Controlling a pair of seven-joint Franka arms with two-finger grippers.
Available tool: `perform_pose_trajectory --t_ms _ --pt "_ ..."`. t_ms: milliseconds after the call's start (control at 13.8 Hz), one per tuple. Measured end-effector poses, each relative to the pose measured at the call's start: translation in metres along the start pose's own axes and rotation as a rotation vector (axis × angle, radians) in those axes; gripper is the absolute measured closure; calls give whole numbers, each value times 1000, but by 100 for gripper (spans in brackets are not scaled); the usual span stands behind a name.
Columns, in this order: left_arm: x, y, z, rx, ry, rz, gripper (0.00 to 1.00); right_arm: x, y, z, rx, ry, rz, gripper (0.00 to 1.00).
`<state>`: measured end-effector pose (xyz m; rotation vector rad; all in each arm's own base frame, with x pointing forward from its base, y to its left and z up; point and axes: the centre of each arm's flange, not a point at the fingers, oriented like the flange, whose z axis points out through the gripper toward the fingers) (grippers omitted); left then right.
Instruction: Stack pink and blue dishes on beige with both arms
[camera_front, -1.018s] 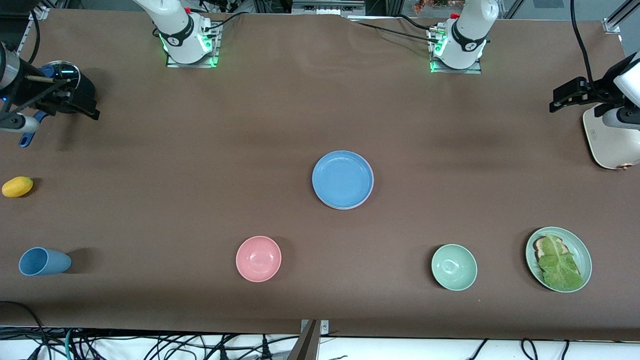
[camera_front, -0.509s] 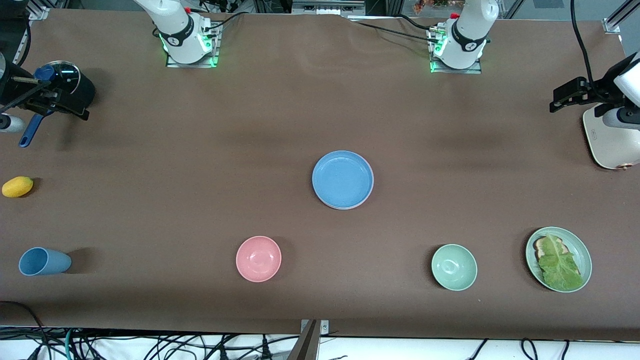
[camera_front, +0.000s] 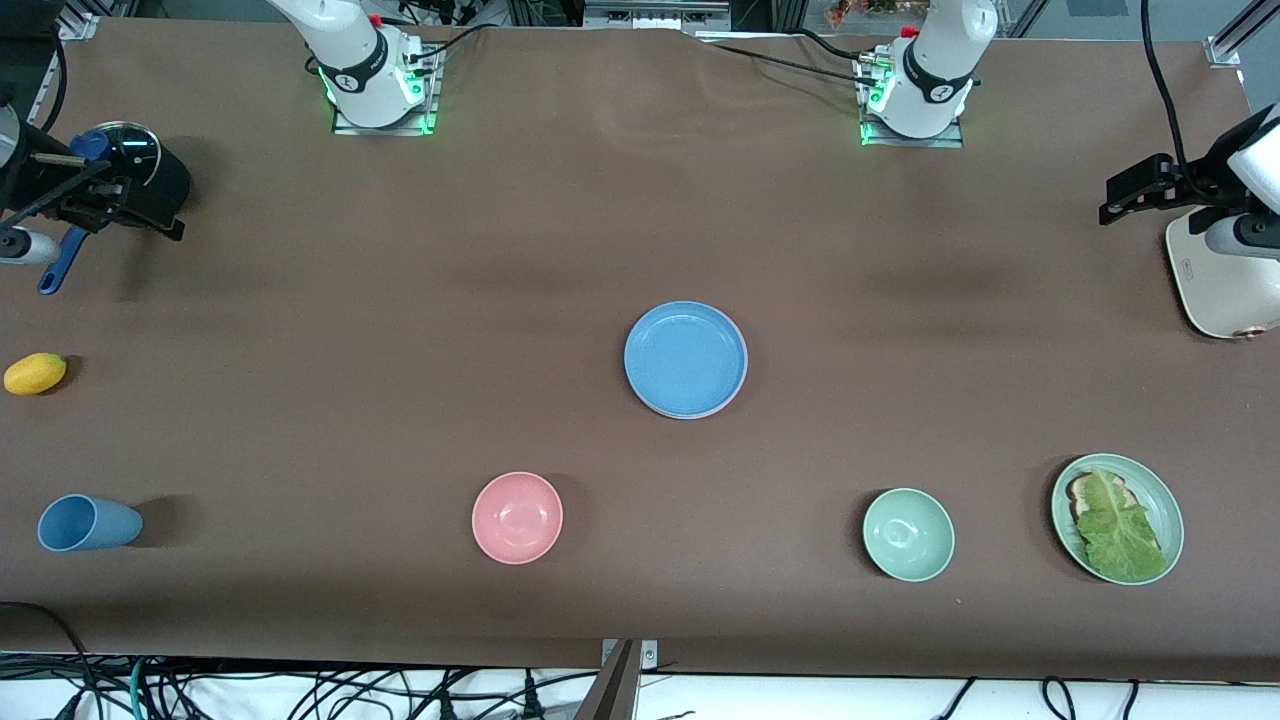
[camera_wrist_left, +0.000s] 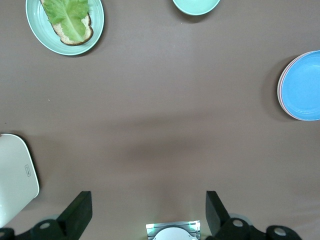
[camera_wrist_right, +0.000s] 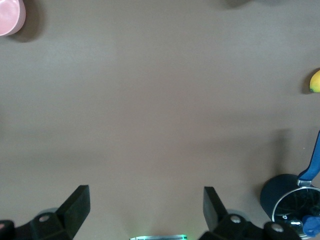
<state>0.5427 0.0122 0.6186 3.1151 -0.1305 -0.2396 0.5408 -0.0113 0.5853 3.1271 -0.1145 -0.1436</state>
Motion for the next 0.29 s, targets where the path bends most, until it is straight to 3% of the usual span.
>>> perform_pose_trajectory --t_ms 291 --pt "0 0 0 0 0 0 0 1 -5 -1 6 15 -8 0"
